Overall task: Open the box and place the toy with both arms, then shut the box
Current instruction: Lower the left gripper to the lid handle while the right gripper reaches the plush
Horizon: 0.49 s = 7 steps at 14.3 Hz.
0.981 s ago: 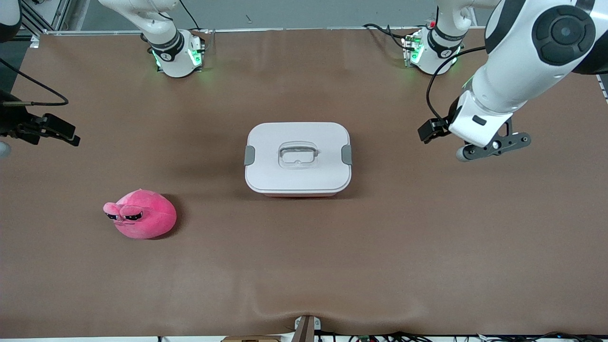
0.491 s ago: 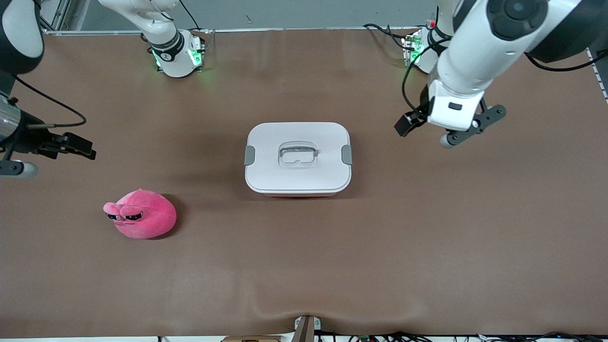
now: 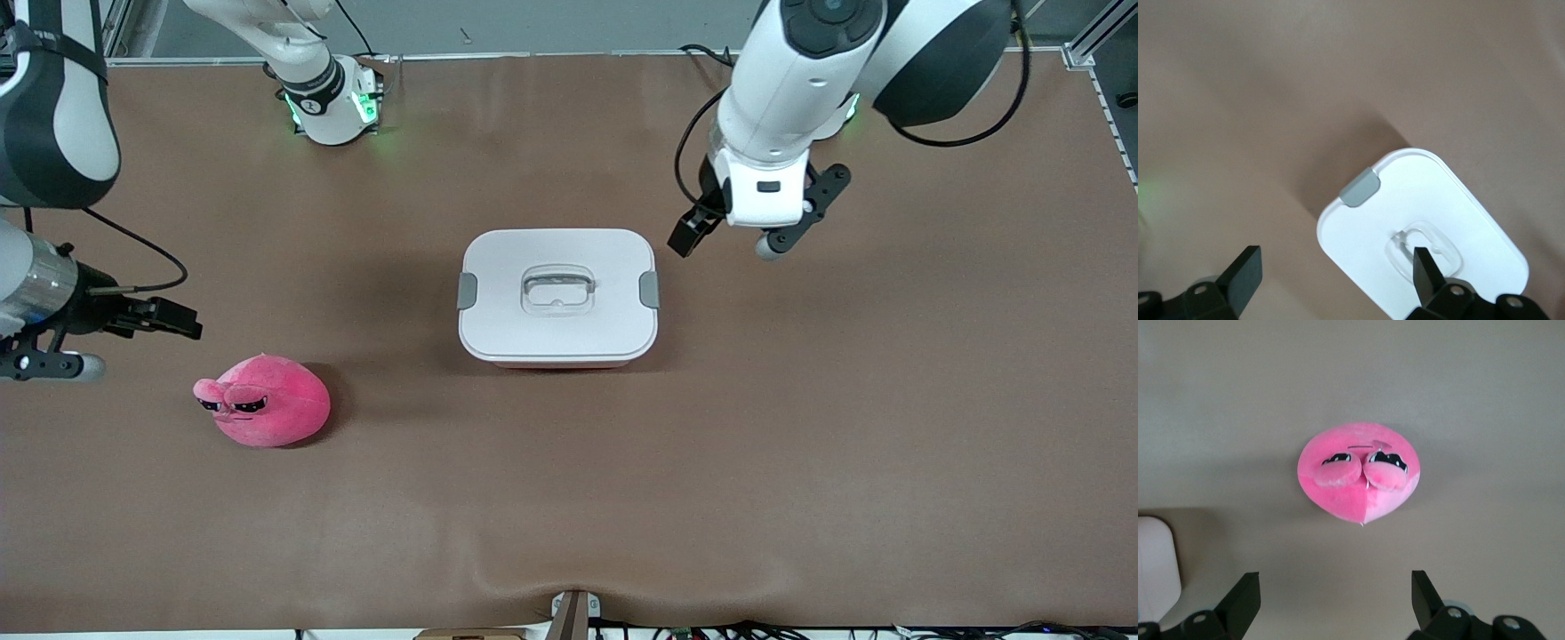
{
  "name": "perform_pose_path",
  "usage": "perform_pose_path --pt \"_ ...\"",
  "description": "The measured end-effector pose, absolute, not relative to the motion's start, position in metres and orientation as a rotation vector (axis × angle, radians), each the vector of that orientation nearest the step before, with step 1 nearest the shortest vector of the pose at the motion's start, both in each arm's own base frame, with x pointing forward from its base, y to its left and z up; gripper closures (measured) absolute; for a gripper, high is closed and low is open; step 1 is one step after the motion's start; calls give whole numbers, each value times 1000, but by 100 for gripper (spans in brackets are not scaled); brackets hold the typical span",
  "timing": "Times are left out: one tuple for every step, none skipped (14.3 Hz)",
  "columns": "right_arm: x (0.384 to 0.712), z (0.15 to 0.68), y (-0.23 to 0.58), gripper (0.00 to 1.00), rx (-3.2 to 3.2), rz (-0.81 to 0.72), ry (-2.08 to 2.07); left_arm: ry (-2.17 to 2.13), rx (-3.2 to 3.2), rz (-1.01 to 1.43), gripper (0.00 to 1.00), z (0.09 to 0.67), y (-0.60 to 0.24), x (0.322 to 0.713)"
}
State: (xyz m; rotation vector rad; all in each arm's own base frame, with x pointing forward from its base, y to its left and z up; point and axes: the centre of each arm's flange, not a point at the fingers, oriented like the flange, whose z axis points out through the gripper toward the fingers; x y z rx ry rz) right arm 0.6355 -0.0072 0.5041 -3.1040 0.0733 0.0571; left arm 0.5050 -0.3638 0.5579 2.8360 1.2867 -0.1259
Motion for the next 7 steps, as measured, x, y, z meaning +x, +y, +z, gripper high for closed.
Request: perform_pose_path --pt "641 496 -6 0 -3103 44 70 1326 2816 -131 0 553 -370 505" --pt "646 485 -4 0 -3102 40 67 1369 2791 -133 0 548 -375 506" --pt "651 473 -3 0 -3101 49 64 1412 2763 -135 0 544 -379 507" --pt "656 459 -2 0 -3100 62 62 1456 2732 -136 0 539 -385 507" --pt "661 444 -1 0 -3099 68 62 1500 2704 -133 0 533 -392 507" --pt "666 431 -1 0 -3098 66 61 1543 2682 -118 0 526 -401 506" --pt "670 420 -2 0 -3098 63 60 1583 2662 -106 0 518 -411 504"
